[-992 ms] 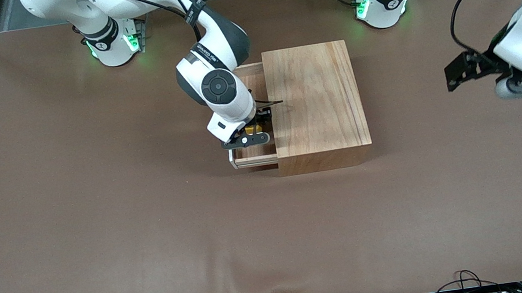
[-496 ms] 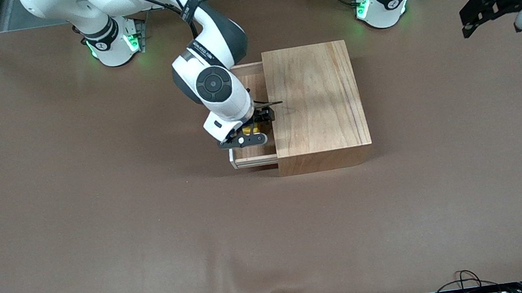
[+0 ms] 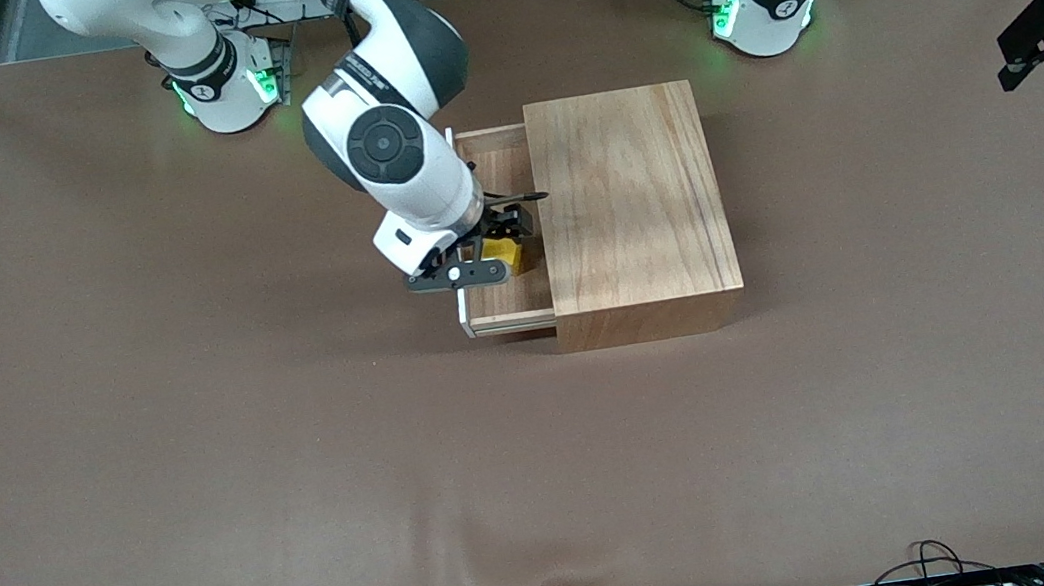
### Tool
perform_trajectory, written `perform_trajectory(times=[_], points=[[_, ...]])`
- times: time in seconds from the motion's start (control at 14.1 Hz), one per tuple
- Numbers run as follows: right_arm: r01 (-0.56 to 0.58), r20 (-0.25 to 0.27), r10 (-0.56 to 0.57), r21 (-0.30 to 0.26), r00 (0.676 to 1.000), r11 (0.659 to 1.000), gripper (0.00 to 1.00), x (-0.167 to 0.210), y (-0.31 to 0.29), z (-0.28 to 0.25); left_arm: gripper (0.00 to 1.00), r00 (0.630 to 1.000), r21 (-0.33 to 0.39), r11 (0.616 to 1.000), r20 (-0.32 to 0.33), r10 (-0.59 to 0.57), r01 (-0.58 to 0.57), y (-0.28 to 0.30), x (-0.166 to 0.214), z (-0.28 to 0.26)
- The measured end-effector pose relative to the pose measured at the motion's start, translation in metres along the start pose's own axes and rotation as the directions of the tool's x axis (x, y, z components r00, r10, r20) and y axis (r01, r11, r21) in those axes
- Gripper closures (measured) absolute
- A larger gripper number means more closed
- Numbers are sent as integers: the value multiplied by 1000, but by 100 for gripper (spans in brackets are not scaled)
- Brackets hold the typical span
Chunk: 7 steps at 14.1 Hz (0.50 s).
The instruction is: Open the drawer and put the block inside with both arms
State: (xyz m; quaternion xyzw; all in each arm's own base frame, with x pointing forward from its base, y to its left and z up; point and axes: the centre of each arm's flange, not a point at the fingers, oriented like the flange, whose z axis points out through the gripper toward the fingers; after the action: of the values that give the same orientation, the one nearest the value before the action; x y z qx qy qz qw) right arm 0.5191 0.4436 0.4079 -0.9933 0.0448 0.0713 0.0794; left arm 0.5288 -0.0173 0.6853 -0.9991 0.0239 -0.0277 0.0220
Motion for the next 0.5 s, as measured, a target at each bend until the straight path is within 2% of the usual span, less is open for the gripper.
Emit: perform_trajectory(times=[0.21,0.5], points=[[-50,-19,50,13,999,999,0,25,39,-41,0,1000,1,1000,-21,17,-17,-15,7,14],[-5,-27,5,13,1000,1000,0,60,121,-99,0,1000,0,1000,1,-28,28,-9,6,25]])
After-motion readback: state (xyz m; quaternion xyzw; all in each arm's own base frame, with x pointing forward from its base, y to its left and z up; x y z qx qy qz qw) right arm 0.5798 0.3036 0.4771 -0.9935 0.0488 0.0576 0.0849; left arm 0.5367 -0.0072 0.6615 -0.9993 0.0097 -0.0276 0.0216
